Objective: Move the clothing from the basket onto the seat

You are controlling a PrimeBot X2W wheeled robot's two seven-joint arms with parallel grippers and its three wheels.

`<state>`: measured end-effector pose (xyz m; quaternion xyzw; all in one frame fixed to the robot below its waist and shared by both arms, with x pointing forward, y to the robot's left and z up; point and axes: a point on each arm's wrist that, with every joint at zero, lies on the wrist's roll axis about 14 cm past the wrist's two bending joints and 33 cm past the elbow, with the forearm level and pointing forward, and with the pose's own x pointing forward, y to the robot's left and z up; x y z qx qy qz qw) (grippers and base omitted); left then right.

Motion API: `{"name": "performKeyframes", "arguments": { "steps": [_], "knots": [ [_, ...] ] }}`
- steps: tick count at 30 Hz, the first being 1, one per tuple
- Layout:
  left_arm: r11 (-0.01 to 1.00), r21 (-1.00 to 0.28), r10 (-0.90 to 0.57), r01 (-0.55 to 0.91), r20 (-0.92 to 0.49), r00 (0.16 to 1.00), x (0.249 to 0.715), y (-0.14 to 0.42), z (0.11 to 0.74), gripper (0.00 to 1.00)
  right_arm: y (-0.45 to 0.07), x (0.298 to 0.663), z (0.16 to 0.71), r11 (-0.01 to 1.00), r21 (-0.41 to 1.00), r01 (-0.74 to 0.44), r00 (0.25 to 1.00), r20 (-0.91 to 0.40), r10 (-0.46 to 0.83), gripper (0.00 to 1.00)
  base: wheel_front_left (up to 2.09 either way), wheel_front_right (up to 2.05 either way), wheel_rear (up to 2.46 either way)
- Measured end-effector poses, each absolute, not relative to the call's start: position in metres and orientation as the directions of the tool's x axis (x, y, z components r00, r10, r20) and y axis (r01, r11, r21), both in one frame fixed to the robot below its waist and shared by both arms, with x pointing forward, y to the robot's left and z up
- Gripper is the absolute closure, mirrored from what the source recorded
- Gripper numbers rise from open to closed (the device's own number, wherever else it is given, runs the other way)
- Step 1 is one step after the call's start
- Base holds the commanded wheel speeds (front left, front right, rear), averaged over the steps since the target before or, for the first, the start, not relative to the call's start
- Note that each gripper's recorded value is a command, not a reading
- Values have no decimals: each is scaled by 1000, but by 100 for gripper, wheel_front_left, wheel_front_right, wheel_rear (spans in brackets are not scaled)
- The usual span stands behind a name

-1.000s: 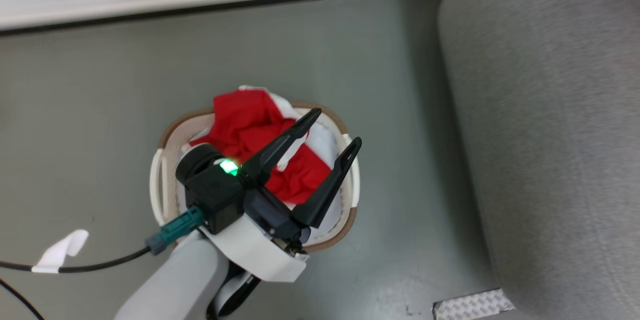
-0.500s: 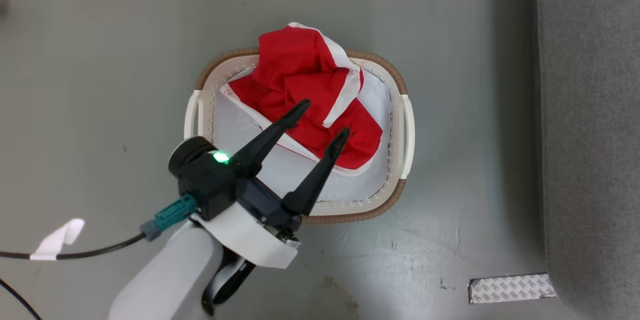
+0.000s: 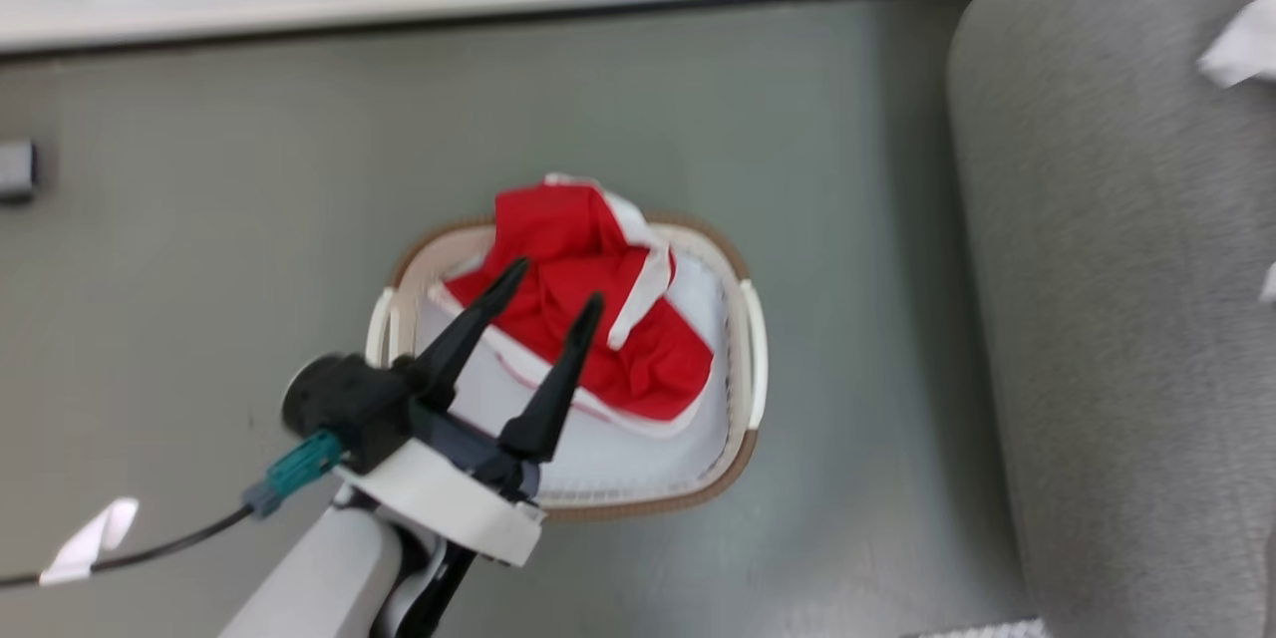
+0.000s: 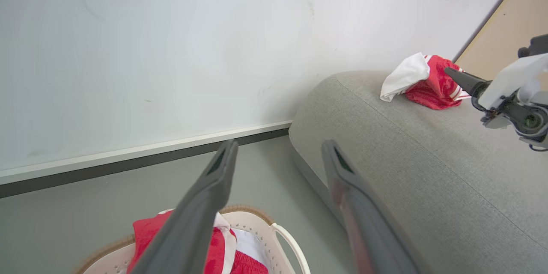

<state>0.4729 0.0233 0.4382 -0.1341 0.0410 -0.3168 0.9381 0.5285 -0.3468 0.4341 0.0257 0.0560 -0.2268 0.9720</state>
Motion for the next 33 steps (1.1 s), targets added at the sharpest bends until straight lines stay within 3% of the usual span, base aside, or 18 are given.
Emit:
{"name": "performKeyframes", "arguments": {
  "steps": [12, 22, 33],
  "knots": [
    [853, -255, -455, 455, 63, 888, 444, 59, 483, 0, -282, 459, 479, 967, 93, 235, 972, -4, -236, 0, 0, 0, 0],
    [945, -211, -236, 248, 83, 968, 420, 126, 500, 0, -217, 432, 518, 988, 150, 39, 991, 124, -58, 0, 0, 0, 0],
    [990, -118, -75, 80, 47, 996, 368, 180, 493, 0, -162, 385, 492, 983, 154, -104, 994, 43, 98, 0, 0, 0, 0]
  ]
}}
